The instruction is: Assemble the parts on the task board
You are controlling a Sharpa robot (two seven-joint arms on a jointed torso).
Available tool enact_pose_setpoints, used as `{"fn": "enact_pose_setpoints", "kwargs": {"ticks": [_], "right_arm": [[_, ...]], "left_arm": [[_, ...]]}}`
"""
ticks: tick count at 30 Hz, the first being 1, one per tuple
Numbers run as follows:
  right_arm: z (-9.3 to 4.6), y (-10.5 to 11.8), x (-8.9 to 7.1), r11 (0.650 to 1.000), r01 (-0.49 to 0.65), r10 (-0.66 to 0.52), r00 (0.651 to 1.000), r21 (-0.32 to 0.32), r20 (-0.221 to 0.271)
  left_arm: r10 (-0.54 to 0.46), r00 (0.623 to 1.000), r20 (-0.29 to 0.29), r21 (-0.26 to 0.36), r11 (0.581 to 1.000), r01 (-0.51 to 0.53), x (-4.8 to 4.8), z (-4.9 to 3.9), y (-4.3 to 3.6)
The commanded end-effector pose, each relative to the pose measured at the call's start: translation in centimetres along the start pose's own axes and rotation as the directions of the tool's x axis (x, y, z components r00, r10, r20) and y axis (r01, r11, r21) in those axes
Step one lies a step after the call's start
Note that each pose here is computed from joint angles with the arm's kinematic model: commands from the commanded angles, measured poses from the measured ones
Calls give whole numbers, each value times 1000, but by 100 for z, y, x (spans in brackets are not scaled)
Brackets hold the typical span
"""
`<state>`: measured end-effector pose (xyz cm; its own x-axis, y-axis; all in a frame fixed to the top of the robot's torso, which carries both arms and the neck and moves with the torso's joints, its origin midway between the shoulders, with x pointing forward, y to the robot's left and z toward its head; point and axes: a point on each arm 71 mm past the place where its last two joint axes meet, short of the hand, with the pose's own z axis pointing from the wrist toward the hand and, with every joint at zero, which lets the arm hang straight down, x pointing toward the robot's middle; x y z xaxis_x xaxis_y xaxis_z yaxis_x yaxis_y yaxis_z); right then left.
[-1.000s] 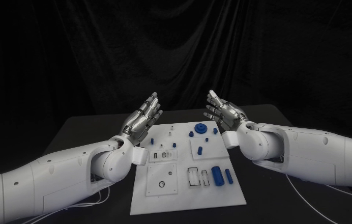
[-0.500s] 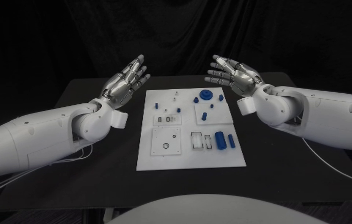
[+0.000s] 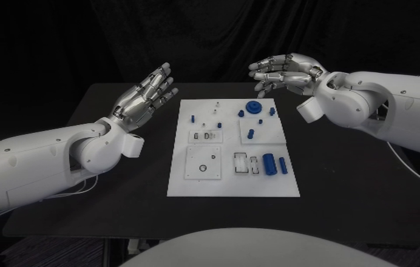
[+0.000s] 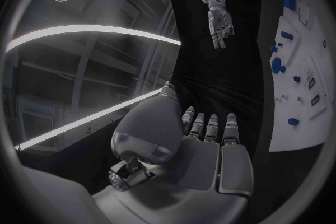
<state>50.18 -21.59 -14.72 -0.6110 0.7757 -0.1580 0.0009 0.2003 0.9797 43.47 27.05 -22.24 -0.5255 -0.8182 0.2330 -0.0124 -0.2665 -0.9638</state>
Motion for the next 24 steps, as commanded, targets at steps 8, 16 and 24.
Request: {"fn": "enact_pose_setpoints", "kwargs": {"ticks": [8, 16, 24], "right_arm": [[65, 261, -58, 606, 779, -781, 621, 159, -68], [102, 320, -59, 246, 957, -959, 263, 155, -106], [137, 346, -43, 110, 985, -989, 122, 136, -79]], "left_arm": [[-11, 1000, 28, 175, 984, 6, 3, -156, -216], [-38, 999, 9, 176, 984, 36, 9, -206, -242], [-47, 999, 4, 178, 983, 46, 2, -223, -251]]}}
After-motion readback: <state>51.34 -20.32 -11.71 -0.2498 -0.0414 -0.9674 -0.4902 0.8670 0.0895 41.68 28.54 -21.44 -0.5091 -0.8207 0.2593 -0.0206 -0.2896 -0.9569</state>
